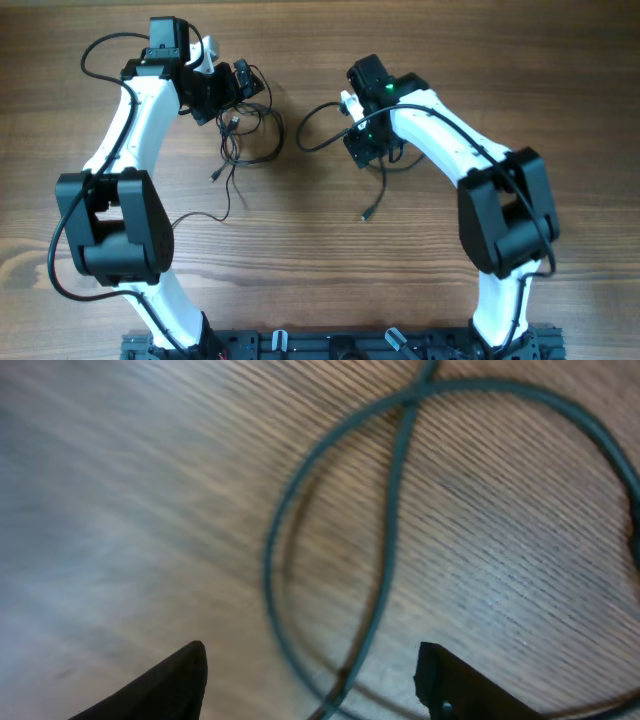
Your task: Untangle cables
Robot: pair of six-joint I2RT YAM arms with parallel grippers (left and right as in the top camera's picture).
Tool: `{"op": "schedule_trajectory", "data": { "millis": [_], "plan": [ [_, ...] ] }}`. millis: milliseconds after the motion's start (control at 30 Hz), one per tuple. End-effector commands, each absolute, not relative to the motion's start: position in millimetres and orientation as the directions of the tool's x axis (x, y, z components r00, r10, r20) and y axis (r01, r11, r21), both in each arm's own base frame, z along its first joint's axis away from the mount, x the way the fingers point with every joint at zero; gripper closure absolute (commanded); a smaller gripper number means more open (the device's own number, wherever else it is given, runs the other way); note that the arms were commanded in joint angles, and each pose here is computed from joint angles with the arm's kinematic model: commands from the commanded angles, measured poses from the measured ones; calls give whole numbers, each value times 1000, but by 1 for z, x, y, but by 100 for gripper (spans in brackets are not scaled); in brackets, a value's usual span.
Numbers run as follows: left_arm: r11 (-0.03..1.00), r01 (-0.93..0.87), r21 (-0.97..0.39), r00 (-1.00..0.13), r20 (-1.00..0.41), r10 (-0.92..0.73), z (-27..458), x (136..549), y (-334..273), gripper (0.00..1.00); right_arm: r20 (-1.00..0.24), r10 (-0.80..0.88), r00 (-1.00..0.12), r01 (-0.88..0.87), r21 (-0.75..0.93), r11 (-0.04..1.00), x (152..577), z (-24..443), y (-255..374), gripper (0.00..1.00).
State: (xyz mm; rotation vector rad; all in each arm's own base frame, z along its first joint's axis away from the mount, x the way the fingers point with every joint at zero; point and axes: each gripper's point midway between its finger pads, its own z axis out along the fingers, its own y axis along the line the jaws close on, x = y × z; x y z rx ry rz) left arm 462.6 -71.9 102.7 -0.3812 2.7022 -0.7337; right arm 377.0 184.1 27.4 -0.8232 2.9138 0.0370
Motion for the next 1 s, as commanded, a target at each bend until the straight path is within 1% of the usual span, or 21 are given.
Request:
{"op": "schedule_trajectory", "data": {
  "millis": [0, 100, 200, 367, 433, 500, 533, 600, 667, 733, 767, 800, 833, 967],
  "plan": [
    [826, -168, -538, -916, -225, -332, 103, 465, -72, 0, -66, -503, -862, -500, -61, 864, 379, 3, 172, 30],
    [826, -168, -538, -916, -225, -332, 103, 465, -72, 0, -57, -502, -863, -500, -57, 864, 379, -6, 173, 29],
    [826, -168, -538, -916, -225, -332, 103, 465, -72, 0, -53, -502, -863, -500, -57, 864, 379, -9, 173, 30],
    [826, -168, -538, -916, -225, -332, 103, 465, -72, 0, -23, -501, -865, -499, -55, 865, 370, -17, 169, 35],
    [826, -168, -538, -916, -225, -332, 103, 465, -72, 0, -3, -501, -866, -500, -53, 864, 363, -24, 165, 39],
    [826, -168, -538, -916, -225, -332, 103, 465, -72, 0, 21, -501, -865, -501, -51, 864, 354, -32, 161, 39],
    [826, -168, -538, -916, -225, -332, 103, 465, -72, 0, 37, -500, -865, -502, -51, 864, 347, -40, 157, 41],
    [826, -168, -538, -916, -225, -332, 103, 465, -72, 0, 54, -499, -865, -502, -49, 864, 340, -45, 154, 50],
    [826, -168, -538, -916, -225, -332, 103, 465, -72, 0, 65, -496, -866, -499, -48, 865, 336, -48, 152, 66],
    [826, -168, -538, -916, -225, -332, 103, 465, -72, 0, 78, -472, -878, -476, -49, 878, 332, -48, 150, 69],
    [826, -168, -538, -916, -225, -332, 103, 465, -72, 0, 84, -470, -879, -474, -47, 879, 331, -48, 150, 74],
    [826, -168, -538, -916, -225, -332, 103, 465, -72, 0, 88, -470, -878, -475, -39, 879, 330, -48, 151, 88],
    [826, -168, -538, -916, -225, -332, 103, 465, -72, 0, 90, -471, -878, -475, -29, 880, 328, -48, 152, 96],
    [826, -168, -538, -916, -225, -332, 103, 465, -72, 0, 92, -471, -878, -473, 0, 881, 325, -47, 156, 96]
  ]
}}
